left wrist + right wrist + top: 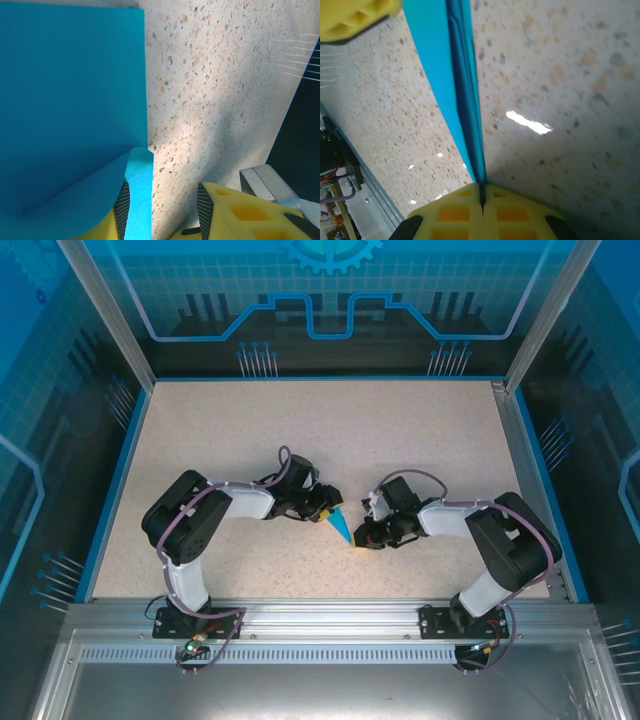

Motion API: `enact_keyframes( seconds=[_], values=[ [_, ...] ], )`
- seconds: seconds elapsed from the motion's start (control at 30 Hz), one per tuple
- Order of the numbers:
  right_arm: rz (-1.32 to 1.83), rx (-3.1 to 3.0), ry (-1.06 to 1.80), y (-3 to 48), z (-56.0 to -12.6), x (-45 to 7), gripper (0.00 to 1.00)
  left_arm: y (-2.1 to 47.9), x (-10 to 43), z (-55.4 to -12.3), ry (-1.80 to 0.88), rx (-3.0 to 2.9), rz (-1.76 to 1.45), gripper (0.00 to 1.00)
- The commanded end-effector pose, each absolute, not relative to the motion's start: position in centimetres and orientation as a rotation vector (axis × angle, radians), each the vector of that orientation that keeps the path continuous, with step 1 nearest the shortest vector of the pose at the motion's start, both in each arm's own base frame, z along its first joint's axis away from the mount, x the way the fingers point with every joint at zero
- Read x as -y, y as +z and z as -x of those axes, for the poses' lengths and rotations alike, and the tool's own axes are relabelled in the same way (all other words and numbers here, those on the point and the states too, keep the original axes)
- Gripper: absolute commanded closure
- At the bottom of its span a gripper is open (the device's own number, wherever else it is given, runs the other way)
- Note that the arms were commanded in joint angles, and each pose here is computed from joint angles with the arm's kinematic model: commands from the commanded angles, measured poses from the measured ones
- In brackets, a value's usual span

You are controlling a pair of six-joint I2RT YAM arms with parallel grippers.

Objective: Fold a paper plane with a square sheet of paper (pick it up from the middle)
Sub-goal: Fold the wing for the fifth time at the center of the table.

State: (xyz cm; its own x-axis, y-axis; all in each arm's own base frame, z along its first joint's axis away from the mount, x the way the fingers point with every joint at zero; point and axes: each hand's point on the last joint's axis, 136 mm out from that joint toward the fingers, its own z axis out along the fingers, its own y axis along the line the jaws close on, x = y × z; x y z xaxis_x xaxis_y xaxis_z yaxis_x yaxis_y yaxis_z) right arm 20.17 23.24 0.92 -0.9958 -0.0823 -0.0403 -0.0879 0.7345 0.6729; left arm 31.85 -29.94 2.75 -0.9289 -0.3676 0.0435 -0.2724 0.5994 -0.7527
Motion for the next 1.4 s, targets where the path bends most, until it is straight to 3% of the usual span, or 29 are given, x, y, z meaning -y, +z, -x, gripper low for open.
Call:
enact_keyframes(
  seconds=[0.0,0.3,0.6,0.83,1.03,1.37],
  values=[
    [0.089,-3.052,1.037,0.0,-17.6,-20.9,0.95,-1.6,27.7,-30.0,-1.064,-2.840,0.639,0.55],
    [0.112,-2.791,1.248,6.2,-22.4,-25.0,0.94,-1.5,27.9,-30.1,-1.072,-2.839,0.635,0.55],
    [-0.056,-2.754,1.310,5.4,-26.6,-28.0,0.94,-1.4,28.4,-30.4,-1.091,-2.840,0.631,0.55],
    [-0.114,-2.788,1.291,3.4,-27.2,-28.3,0.94,-1.2,28.5,-30.5,-1.100,-2.833,0.627,0.55],
    [-0.164,-2.951,1.081,-1.0,-25.7,-25.8,0.99,-0.6,28.5,-30.6,-1.116,-2.817,0.609,0.54],
    [-0.187,-3.113,0.894,-4.3,-22.6,-22.8,1.00,4.6,29.9,-32.5,-1.208,-2.701,0.422,0.48]
  ],
)
